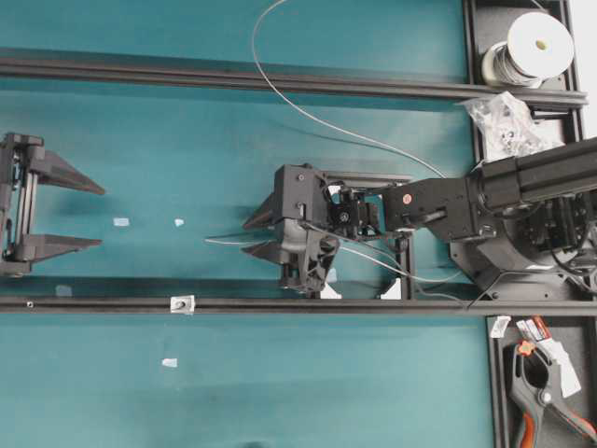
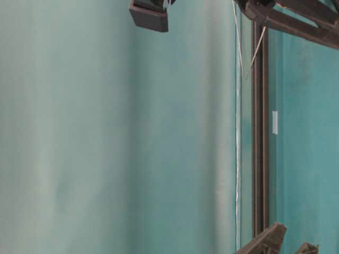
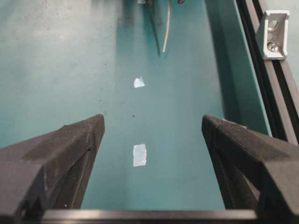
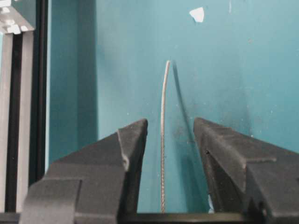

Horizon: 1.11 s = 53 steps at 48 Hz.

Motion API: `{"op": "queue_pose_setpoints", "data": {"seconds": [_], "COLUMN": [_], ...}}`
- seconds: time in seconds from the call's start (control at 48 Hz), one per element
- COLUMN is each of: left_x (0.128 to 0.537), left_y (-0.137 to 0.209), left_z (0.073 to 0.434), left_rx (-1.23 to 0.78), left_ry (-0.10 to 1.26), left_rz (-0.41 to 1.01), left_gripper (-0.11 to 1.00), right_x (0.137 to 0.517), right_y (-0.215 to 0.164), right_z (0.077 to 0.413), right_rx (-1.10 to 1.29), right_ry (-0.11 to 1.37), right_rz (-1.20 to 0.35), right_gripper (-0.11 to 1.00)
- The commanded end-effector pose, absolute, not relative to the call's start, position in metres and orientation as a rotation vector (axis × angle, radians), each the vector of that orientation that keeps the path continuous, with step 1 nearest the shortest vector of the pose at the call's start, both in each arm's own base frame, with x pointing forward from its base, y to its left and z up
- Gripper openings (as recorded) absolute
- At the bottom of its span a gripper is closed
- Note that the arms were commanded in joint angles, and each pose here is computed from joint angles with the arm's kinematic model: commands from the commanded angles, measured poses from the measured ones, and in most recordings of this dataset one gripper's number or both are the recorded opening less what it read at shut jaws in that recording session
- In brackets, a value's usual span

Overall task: Insert the wire through the hole in the metal fitting.
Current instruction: 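Close the right gripper on the grey wire near its tip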

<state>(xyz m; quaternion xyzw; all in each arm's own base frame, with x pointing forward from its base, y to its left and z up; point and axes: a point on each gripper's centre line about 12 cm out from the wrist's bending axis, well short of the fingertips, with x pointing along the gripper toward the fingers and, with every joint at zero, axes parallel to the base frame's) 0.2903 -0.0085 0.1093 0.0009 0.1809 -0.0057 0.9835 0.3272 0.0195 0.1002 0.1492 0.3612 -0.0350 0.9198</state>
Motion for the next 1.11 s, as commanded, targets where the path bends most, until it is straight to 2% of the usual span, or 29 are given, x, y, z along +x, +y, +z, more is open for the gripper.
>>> {"op": "queue_pose_setpoints", "data": {"seconds": [0.0, 0.188, 0.271, 0.438, 0.521, 0.897, 1.084], "left_x": [0.292, 0.292, 0.292, 0.292, 0.292, 0.292, 0.292], "left_y": [-0.009, -0.009, -0.009, -0.009, -0.009, -0.009, -0.009], "left_z": [0.113, 0.114, 0.113, 0.114, 0.113, 0.114, 0.115], "left_rx": [0.001, 0.003, 0.003, 0.003, 0.003, 0.001, 0.001], "left_ry": [0.344, 0.342, 0.344, 0.342, 0.344, 0.344, 0.338], "left_rz": [-0.013, -0.015, -0.013, -0.013, -0.013, -0.013, -0.013], "left_gripper": [0.86, 0.86, 0.86, 0.86, 0.86, 0.86, 0.86], "right_x": [0.329, 0.329, 0.329, 0.327, 0.326, 0.331, 0.33], "right_y": [0.021, 0.021, 0.021, 0.021, 0.02, 0.02, 0.016], "right_z": [0.104, 0.104, 0.104, 0.102, 0.101, 0.11, 0.13], "right_rx": [0.31, 0.311, 0.311, 0.309, 0.31, 0.313, 0.309], "right_ry": [0.734, 0.731, 0.732, 0.741, 0.74, 0.67, 0.629], "right_rz": [-0.069, -0.069, -0.069, -0.069, -0.07, -0.058, -0.059], "right_gripper": [0.47, 0.45, 0.4, 0.08, 0.0, -0.01, -0.01]}}
